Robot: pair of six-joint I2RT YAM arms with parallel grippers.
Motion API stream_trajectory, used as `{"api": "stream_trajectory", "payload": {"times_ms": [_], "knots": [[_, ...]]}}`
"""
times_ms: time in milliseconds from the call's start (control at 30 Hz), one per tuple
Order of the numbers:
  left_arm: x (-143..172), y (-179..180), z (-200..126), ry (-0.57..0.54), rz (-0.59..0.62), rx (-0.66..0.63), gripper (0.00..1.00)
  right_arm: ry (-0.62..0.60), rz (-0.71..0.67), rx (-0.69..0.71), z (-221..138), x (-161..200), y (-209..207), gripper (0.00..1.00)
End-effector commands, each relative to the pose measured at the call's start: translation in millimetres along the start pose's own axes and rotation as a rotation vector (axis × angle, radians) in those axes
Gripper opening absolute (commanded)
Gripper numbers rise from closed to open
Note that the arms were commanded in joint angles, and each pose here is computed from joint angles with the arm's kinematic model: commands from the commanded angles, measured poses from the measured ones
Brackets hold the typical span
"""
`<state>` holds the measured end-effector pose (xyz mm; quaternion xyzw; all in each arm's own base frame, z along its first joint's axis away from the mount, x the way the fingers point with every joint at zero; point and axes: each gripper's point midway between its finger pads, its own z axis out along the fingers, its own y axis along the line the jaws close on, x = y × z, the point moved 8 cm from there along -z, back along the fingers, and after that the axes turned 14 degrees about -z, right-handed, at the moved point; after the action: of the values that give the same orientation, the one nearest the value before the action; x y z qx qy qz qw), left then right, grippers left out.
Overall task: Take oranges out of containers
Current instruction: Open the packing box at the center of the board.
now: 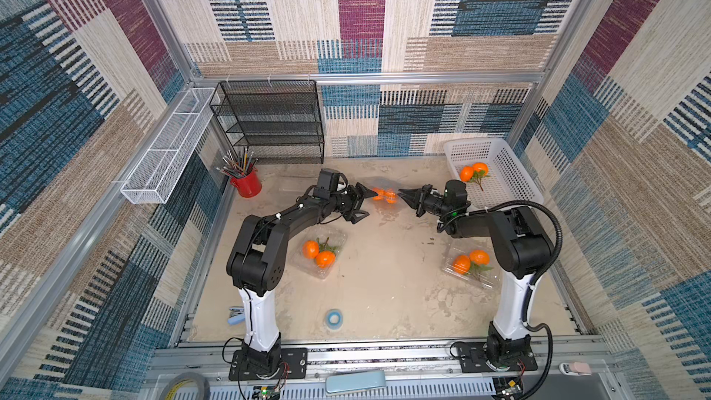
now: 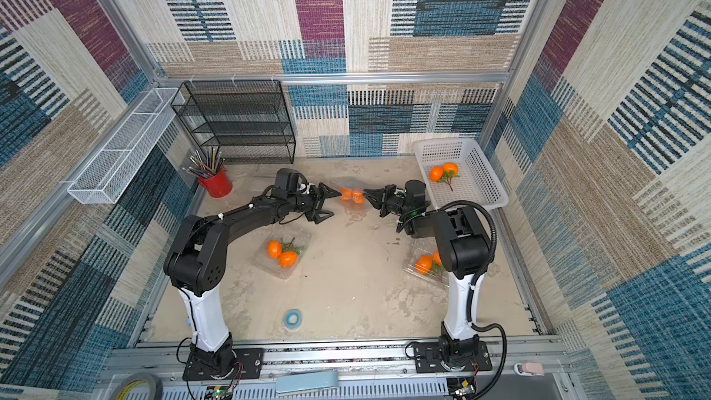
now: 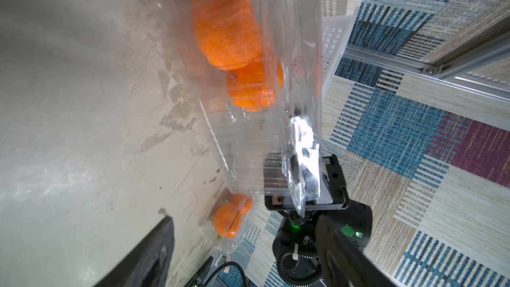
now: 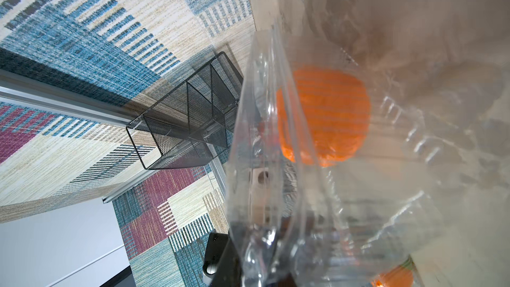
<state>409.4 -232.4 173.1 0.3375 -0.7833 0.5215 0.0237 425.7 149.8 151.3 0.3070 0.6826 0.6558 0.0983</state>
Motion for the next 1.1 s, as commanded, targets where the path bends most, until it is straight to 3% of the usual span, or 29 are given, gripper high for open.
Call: {"api": "stream_trajectory", "payload": {"times_ms": [0,433,1067], "knots": [[0,-8,2,-0.024,0.004,0.047,0.81,0.004,-0.016,-0.033,0,3,6,0.16],[-4,9,4,-0.065,-0.041,0.043,0.68,-0.007,0.000,-0.063,-5,8,6,0.16],[-5,11,8,-0.070,-0.042,0.073,0.68,0.023,-0.002,-0.018,-1,16,-5,0.15]]}}
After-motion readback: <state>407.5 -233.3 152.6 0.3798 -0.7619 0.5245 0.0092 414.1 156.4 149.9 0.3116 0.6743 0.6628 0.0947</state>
